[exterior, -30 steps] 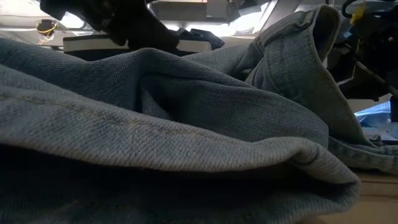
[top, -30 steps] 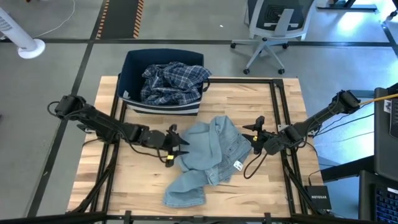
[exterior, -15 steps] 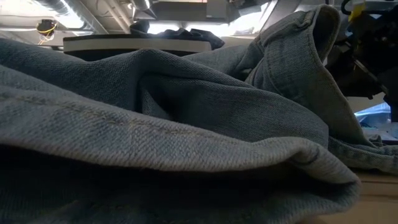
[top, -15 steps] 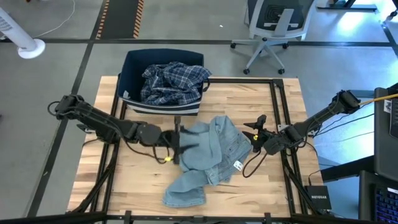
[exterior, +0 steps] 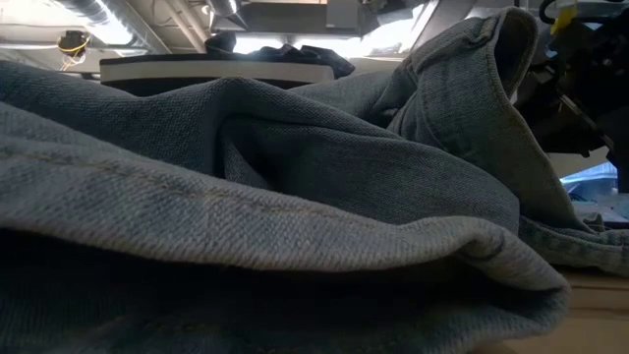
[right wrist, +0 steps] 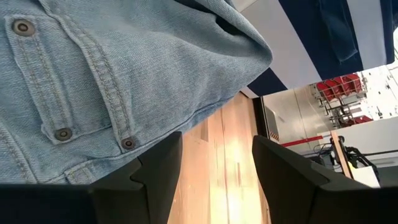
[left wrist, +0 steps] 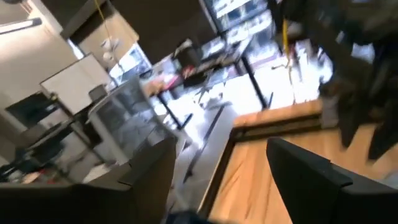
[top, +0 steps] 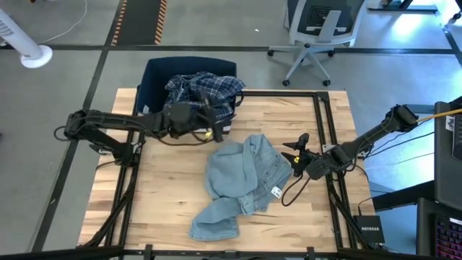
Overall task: Sort clothes
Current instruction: Put the blue pants into the laundry bin
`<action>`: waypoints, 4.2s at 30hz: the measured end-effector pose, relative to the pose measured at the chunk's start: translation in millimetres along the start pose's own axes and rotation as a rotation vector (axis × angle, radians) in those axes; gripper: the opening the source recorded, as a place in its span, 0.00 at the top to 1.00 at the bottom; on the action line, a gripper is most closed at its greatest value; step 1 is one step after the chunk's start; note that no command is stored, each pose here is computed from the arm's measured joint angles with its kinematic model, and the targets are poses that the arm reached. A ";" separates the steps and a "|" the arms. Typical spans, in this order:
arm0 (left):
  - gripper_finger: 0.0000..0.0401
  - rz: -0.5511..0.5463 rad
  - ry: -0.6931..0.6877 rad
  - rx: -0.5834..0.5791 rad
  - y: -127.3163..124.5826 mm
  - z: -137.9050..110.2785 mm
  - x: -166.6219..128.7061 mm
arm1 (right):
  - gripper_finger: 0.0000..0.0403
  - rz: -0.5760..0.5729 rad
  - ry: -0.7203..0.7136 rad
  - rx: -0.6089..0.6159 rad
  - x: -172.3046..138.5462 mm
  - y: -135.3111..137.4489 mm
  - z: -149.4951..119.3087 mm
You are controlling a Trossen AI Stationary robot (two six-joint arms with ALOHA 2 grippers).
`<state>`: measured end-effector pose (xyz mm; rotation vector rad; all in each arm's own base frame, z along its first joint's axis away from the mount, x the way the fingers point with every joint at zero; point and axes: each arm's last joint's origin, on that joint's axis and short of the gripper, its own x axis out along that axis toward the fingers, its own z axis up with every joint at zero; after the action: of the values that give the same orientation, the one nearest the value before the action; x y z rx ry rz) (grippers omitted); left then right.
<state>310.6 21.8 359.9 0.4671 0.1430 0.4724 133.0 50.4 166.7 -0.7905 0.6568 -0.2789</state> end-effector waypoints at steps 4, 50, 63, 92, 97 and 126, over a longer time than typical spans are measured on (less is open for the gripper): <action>0.38 -0.035 0.156 0.052 3.1 -19.4 3.3 | 0.47 0.000 0.000 0.000 0.0 0.0 0.0; 0.40 -0.179 0.367 0.473 -87.6 15.6 -74.3 | 0.47 0.006 0.008 0.014 1.0 1.5 -0.1; 0.40 -0.326 0.675 0.452 -143.0 -28.7 -103.9 | 0.47 0.024 0.028 -0.037 11.5 14.4 4.9; 0.50 -0.412 0.678 0.585 -234.4 -123.7 -61.7 | 0.47 0.015 0.024 -0.051 12.3 14.8 6.2; 0.50 -0.448 0.613 0.476 -236.8 -126.7 -51.7 | 0.47 0.017 0.030 -0.031 13.2 16.1 5.9; 0.51 -0.385 0.603 0.152 -214.7 -141.7 -13.2 | 0.47 0.163 -0.017 -0.145 54.3 18.9 14.1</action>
<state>352.0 -96.9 135.1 0.4216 0.8395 0.2105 183.6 46.0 136.3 -0.8716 0.7271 -0.0766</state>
